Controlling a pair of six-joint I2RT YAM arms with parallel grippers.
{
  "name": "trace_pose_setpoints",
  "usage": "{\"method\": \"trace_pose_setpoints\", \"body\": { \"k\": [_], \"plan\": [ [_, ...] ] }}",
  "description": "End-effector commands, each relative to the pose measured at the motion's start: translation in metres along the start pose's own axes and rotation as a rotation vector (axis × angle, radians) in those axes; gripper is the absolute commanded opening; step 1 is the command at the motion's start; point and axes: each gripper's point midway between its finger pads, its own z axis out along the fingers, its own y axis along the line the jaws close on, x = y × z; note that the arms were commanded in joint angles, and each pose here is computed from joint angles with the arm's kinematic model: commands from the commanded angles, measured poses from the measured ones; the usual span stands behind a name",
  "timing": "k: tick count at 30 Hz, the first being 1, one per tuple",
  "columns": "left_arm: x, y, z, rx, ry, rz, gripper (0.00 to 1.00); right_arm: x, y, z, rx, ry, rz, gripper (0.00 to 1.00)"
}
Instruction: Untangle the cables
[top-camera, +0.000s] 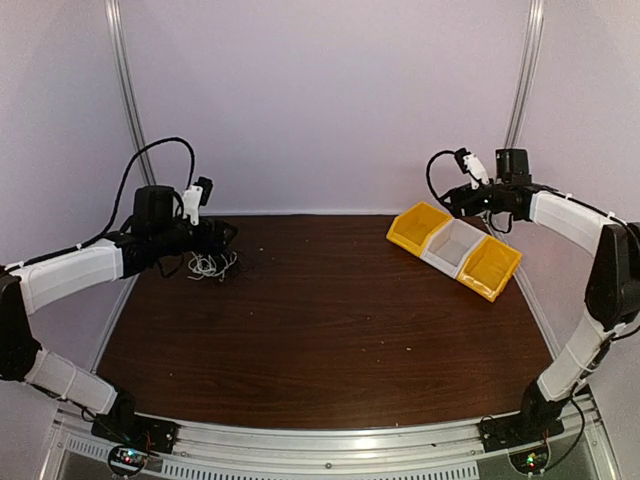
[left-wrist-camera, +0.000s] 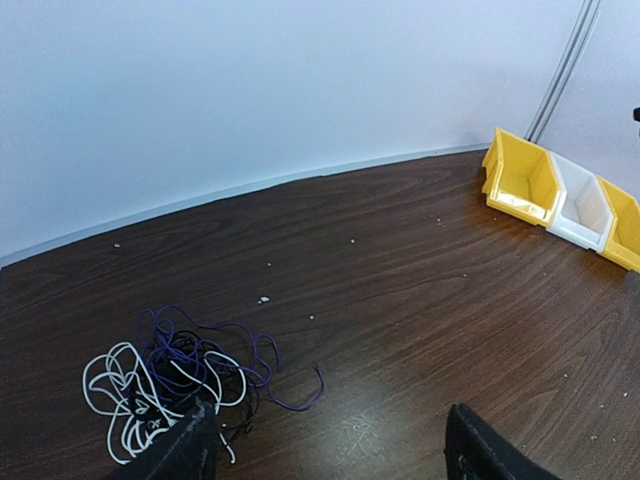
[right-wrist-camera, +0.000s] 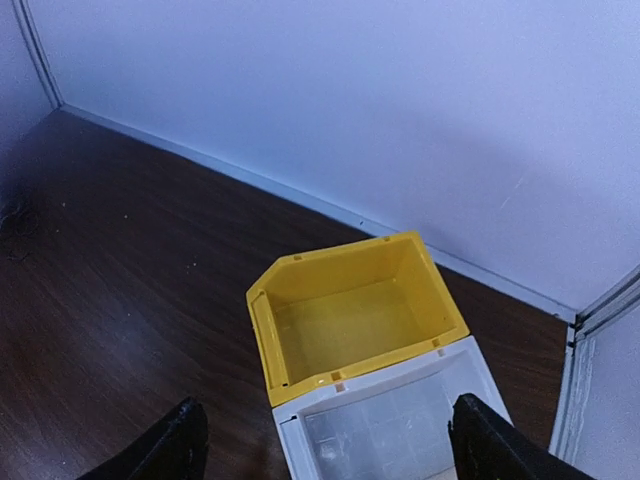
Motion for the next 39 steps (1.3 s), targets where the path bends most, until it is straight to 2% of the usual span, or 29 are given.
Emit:
{"method": "trace_pose_setpoints", "body": {
  "k": [1, 3, 6, 17, 32, 37, 39],
  "plan": [
    [-0.025, -0.013, 0.0, 0.059, -0.077, -0.004, 0.8, 0.044, 0.019, 0.034, -0.029, 0.214, -0.061, 0.79],
    [-0.026, -0.016, 0.0, 0.07, -0.077, -0.003, 0.8, 0.058, 0.02, 0.047, -0.042, 0.281, -0.085, 0.72],
    [-0.025, -0.02, 0.001, 0.089, -0.063, -0.002, 0.8, 0.082, 0.021, 0.062, -0.057, 0.371, -0.114, 0.66],
    [-0.024, -0.028, 0.003, 0.114, -0.046, 0.011, 0.79, 0.154, 0.026, 0.079, -0.095, 0.57, -0.105, 0.66],
    [-0.015, -0.04, 0.01, 0.157, -0.008, 0.019, 0.79, 0.189, 0.033, 0.096, -0.114, 0.66, -0.123, 0.61],
    [-0.016, -0.044, 0.009, 0.176, -0.01, 0.02, 0.79, 0.193, 0.043, 0.097, -0.13, 0.678, -0.161, 0.53],
    [-0.016, -0.043, 0.01, 0.17, -0.01, 0.021, 0.79, 0.192, 0.053, 0.096, -0.147, 0.679, -0.198, 0.46]
  ]
}}
